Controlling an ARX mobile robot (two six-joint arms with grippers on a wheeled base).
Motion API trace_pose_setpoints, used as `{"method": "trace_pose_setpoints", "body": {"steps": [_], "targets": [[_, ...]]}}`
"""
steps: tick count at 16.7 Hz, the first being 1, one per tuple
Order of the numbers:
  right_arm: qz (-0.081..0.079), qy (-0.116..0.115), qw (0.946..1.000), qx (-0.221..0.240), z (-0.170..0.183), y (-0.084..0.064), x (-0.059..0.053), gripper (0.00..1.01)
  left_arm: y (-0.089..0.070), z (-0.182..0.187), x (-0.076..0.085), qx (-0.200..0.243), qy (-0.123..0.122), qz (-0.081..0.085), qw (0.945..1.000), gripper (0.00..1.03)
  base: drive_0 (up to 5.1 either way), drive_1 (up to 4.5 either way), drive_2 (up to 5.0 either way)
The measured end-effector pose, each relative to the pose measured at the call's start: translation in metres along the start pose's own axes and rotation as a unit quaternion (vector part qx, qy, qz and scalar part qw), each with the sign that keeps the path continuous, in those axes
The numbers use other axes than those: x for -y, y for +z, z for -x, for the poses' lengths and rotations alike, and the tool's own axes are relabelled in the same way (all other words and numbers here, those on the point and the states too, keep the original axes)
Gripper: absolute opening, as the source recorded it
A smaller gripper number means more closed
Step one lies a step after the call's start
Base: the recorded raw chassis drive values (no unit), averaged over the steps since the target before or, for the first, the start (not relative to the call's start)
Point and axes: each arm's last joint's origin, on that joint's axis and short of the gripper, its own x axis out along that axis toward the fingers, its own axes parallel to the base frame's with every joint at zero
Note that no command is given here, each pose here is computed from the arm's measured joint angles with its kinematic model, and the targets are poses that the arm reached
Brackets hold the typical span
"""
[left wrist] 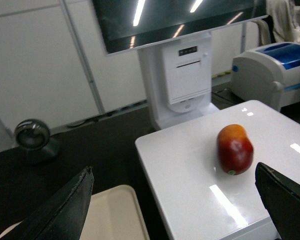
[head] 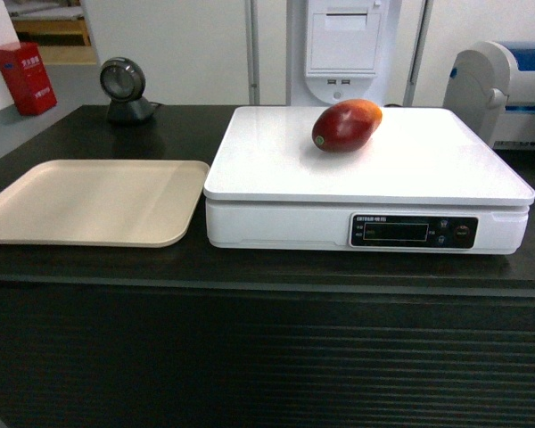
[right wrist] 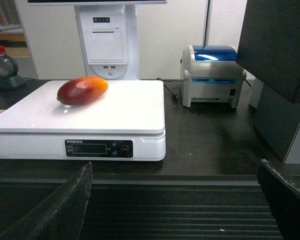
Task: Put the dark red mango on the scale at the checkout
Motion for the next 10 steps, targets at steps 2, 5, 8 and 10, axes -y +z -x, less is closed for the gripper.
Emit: {"method": "trace_pose_setpoints", "body": {"steps": [2, 5, 8, 10], "targets": [[0.000, 0.000, 1.0000, 0.000, 0.000, 0.000, 0.000, 0.98, -0.001, 0.027, -0.023, 0.013, 0.098, 0.032, 0.9946, 0.87, 0.0, 0.00, 0.0], [0.000, 0.000, 1.0000, 0.000, 0.000, 0.000, 0.000, 0.98, -0.029, 0.083, -0.042, 0.023, 0.169, 0.061, 0.9834, 0.58, 0.0, 0.00, 0.0], [0.000, 0.000, 1.0000, 0.000, 0.000, 0.000, 0.000, 0.98, -0.065, 0.105, -0.035, 0.007, 0.152, 0.068, 0.9860, 0.28, 0.0, 0.00, 0.0], [0.000, 0.000, 1.0000, 0.000, 0.000, 0.000, 0.000, 0.98, -0.082, 0.123, -0.034, 0.009, 0.156, 0.068, 0.9854, 0.03, 0.0, 0.00, 0.0]]}}
